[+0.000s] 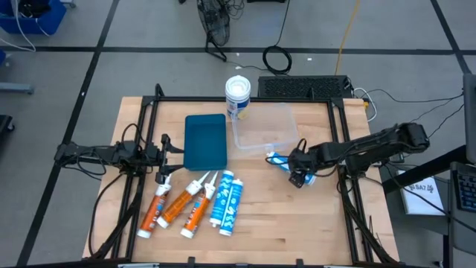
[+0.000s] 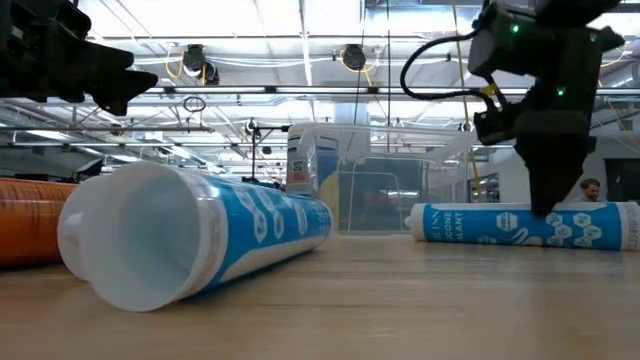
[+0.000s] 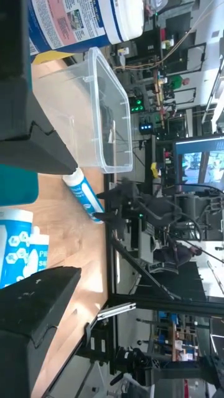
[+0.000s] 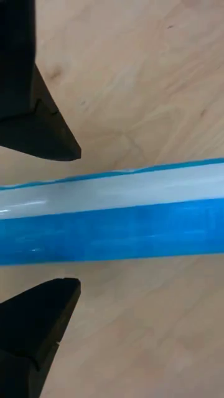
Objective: Pick & place silicon tubes, Sealant and Lysol wipes
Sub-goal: Put the blue caulk tube into the blue bin
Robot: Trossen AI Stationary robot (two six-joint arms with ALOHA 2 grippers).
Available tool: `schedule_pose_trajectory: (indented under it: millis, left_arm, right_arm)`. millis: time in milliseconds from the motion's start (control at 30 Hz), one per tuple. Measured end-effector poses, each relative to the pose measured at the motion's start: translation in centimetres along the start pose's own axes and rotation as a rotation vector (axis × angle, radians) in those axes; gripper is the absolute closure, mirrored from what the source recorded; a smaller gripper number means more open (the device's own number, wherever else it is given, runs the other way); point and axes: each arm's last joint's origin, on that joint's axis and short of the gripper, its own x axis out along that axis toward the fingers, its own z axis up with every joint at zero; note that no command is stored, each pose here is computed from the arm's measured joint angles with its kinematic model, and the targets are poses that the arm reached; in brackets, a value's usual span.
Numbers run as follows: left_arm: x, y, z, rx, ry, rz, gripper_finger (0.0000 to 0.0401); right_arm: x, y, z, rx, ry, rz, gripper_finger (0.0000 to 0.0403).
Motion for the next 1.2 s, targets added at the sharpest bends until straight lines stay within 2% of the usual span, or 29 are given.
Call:
schedule_pose_trajectory:
  millis: [300,600,967,1200]
  left_arm:
    - [0.0,0.0,0.0,0.000,0.000,0.000,0.0148]
    - [0.0,0.0,0.0,0.000,0.000,0.000,0.0148]
    - [0.0,0.0,0.0,0.000,0.000,0.000,0.0148]
    - [0.0,0.0,0.0,0.000,0.000,0.000,0.0148]
  right_arm:
    - [2.1,0.0,0.1,-0.061,-0.067,0.035,0.0100]
    - [5.5,-0.7,-1.0,-0.082,0.036,-0.099,0.0101]
    - [5.8,-0.7,-1.3,-0.093,0.065,-0.097,0.0103]
    - [5.7,-0.9,-1.6,-0.069,0.110,-0.106,0.0144]
